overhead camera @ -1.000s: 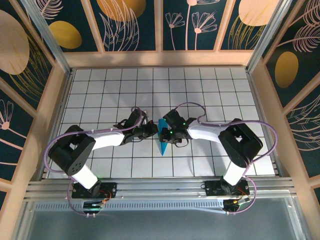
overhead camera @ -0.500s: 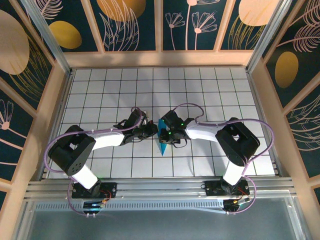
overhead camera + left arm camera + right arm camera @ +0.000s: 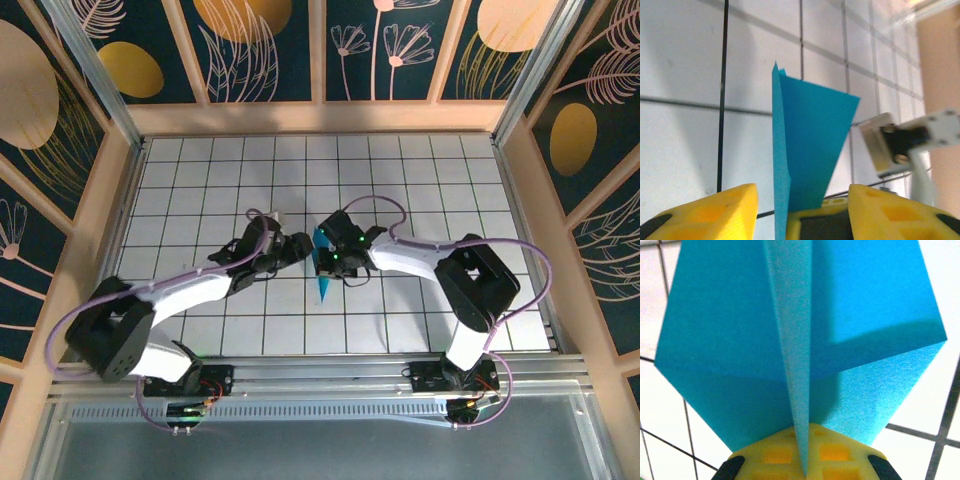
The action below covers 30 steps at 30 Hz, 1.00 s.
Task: Fold a paper plane with a square sheet of paper (fold left side to right side)
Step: Pick up the paper plane at the center of the table, then place the paper plane at the top-center of the table.
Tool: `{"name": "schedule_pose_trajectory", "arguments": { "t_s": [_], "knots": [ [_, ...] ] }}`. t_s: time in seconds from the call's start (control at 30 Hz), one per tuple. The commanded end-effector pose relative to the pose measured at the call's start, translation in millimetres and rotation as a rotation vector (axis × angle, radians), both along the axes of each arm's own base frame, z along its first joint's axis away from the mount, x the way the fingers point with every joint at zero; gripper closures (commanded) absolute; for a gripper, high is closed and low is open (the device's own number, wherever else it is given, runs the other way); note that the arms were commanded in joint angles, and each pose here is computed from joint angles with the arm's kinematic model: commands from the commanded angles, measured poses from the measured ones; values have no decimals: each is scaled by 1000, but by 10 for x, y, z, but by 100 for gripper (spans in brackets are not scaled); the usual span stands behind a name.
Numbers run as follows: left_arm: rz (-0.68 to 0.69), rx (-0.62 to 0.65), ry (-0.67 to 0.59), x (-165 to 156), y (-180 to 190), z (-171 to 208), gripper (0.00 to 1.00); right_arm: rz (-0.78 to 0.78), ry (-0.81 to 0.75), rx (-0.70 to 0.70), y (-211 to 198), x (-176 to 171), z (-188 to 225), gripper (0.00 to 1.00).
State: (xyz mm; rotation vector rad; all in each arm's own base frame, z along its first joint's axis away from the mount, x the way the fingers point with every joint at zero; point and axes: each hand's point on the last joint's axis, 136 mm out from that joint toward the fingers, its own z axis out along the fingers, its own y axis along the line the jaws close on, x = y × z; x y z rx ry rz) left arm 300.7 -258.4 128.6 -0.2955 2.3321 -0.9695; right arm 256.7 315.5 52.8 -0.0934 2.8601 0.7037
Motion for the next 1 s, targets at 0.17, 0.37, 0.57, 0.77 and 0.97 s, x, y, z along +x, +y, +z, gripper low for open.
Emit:
{"name": "schedule_pose_trajectory", "arguments": {
  "t_s": [0.17, 0.37, 0.57, 0.77, 0.97],
  "knots": [
    [256, 224, -176, -112, 912, 390, 38, -61, -72, -259, -440, 725, 158, 99],
    [291, 287, -183, -302, 1188, 309, 35, -100, -68, -388, -673, 1274, 140, 99],
    [276, 291, -169, -380, 1221, 209, 34, -98, -35, -456, -754, 1608, 48, 100],
    [255, 308, -170, -355, 1186, 229, 34, -72, -5, -476, -732, 1693, -105, 100],
    [252, 308, -164, -351, 1171, 206, 33, -48, 11, -481, -720, 1674, -214, 100]
  ]
}}
